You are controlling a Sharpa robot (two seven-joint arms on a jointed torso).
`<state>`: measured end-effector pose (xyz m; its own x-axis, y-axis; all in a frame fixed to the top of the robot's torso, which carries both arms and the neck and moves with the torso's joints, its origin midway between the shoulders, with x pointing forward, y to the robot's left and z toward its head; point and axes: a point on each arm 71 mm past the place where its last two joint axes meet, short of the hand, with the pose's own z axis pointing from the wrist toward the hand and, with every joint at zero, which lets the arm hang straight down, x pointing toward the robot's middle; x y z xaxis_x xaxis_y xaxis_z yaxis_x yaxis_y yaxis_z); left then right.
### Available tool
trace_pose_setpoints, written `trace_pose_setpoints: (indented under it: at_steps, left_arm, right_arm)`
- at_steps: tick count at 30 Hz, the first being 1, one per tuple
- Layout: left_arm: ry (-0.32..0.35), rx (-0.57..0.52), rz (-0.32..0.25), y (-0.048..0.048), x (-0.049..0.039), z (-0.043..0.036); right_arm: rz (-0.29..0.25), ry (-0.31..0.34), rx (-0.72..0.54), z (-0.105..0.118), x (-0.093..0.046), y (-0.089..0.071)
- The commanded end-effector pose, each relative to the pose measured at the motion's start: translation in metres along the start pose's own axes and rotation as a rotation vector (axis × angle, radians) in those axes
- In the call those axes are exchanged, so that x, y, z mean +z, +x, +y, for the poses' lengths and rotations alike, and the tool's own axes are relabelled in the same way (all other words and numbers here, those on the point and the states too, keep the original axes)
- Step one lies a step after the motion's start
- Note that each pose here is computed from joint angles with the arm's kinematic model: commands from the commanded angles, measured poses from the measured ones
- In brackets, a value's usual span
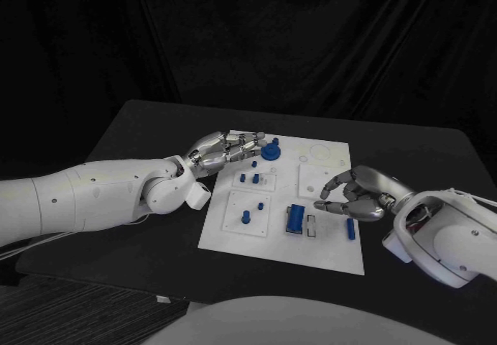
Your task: Assemble the parts on the task board
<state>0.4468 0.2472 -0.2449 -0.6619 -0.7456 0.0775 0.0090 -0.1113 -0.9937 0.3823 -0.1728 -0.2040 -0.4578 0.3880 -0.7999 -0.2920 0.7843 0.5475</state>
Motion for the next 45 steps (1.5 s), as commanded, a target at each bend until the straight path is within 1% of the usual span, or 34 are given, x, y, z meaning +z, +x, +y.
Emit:
trace_pose_setpoints:
  at_steps: [1, 5, 10, 13, 20, 28, 35, 45]
  left_arm:
    - [0.017, -0.014, 0.007, 0.0008, -0.0016, -0.0004]
    - [0.015, -0.015, 0.004, -0.0003, -0.004, 0.0002]
    - [0.011, -0.018, 0.001, -0.0008, -0.0066, 0.0015]
    - [0.009, -0.018, 0.0, -0.0011, -0.0075, 0.0021]
    - [0.006, -0.021, 0.001, -0.0007, -0.0079, 0.0031]
    - [0.004, -0.024, 0.005, -0.0002, -0.0079, 0.0036]
    - [0.003, -0.025, 0.005, -0.0005, -0.0084, 0.0037]
    - [-0.001, -0.026, 0.007, -0.0008, -0.0081, 0.0043]
  right_arm:
    - [-0.136, -0.182, -0.273, 0.013, -0.006, 0.007]
    - [-0.157, -0.203, -0.359, 0.013, -0.008, 0.027]
    - [-0.167, -0.208, -0.391, 0.015, -0.006, 0.041]
    - [-0.165, -0.208, -0.401, 0.016, -0.002, 0.046]
    - [-0.158, -0.189, -0.403, 0.014, 0.004, 0.052]
    - [-0.17, -0.177, -0.391, 0.014, 0.008, 0.055]
    - [-0.139, -0.147, -0.383, 0.012, 0.012, 0.059]
    - [-0.104, -0.14, -0.379, 0.013, 0.015, 0.066]
